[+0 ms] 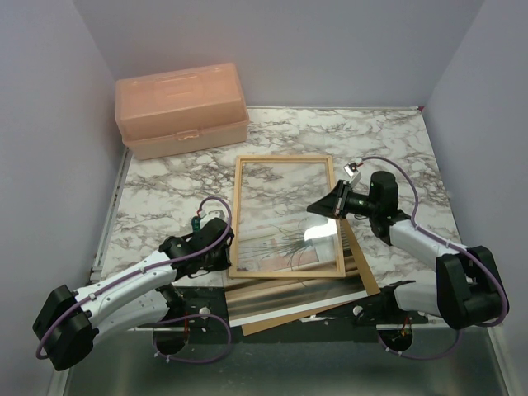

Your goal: Put the photo into the frame

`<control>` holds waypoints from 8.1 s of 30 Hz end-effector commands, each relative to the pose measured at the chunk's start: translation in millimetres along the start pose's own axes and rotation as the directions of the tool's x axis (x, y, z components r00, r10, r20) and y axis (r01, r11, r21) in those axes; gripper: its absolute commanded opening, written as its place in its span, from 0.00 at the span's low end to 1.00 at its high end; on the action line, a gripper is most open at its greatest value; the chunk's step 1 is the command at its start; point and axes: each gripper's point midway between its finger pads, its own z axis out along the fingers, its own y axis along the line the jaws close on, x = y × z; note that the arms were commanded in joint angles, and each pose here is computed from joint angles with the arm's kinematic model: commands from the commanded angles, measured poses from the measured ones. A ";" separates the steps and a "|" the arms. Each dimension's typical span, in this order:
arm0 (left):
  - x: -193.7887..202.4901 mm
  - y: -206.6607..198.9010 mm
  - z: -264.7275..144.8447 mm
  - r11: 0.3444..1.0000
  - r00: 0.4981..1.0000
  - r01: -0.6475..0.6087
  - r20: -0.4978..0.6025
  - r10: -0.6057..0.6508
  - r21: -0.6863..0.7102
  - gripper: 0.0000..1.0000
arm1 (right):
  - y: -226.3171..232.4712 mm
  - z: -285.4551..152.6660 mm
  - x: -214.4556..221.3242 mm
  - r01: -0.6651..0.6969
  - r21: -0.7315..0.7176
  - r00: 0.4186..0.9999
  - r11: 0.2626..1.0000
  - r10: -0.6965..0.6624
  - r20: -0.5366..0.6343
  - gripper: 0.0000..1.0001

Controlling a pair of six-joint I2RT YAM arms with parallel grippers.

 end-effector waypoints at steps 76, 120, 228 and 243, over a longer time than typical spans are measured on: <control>9.1 16.3 1.5 0.996 0.999 -0.043 -0.031 0.040 -0.084 0.00 | -2.1 8.8 -2.6 0.080 0.037 0.996 0.996 -0.079 -0.027 0.07; 10.1 17.2 1.4 0.994 0.998 -0.046 -0.037 0.043 -0.096 0.00 | -27.6 10.8 9.2 -0.026 0.124 0.998 0.992 0.033 -0.057 0.04; 12.4 9.7 0.7 0.996 0.997 -0.070 -0.039 0.068 -0.060 0.10 | -106.3 -60.7 23.9 0.039 0.857 0.999 0.513 0.007 -0.050 1.00; -6.9 -30.7 -18.8 0.985 0.998 -0.037 0.063 0.027 0.168 0.61 | -128.4 -71.0 49.4 0.026 0.872 0.997 0.490 0.045 -0.055 0.82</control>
